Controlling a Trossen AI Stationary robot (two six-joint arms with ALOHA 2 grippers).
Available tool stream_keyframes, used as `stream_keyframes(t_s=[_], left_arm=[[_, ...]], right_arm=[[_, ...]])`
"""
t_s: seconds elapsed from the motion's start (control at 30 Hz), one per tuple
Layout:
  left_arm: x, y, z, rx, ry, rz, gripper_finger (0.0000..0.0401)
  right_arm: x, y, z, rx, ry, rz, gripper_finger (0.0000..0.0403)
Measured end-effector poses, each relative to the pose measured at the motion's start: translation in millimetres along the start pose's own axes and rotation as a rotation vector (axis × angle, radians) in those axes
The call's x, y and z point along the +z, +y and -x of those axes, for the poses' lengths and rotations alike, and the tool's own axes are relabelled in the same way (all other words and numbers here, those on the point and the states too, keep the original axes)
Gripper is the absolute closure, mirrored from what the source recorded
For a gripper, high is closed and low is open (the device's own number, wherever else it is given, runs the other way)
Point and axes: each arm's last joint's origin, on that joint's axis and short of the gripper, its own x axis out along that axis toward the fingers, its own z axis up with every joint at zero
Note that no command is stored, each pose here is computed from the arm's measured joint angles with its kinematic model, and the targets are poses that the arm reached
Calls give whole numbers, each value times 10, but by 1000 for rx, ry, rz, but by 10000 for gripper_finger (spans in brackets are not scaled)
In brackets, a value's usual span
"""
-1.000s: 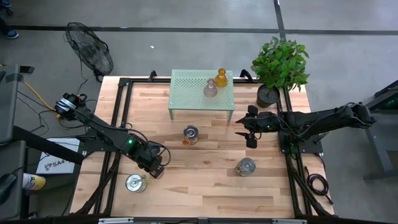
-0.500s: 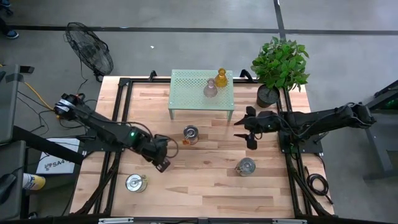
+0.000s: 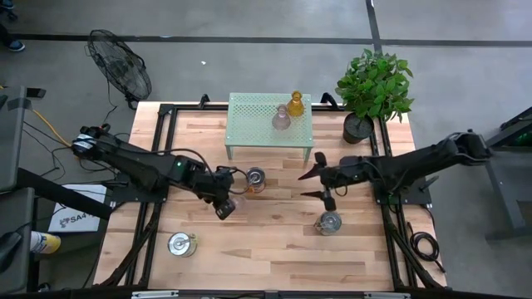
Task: Pick & Place candle stick holders
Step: Put the purple glass candle holder on the shelf
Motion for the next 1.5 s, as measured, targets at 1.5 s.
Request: stream_keyframes(t_s=[1.5], left_arm=[[69, -30, 55, 50, -129, -56, 380]], right_arm=[[642, -53, -1701, 57, 47, 155, 150]])
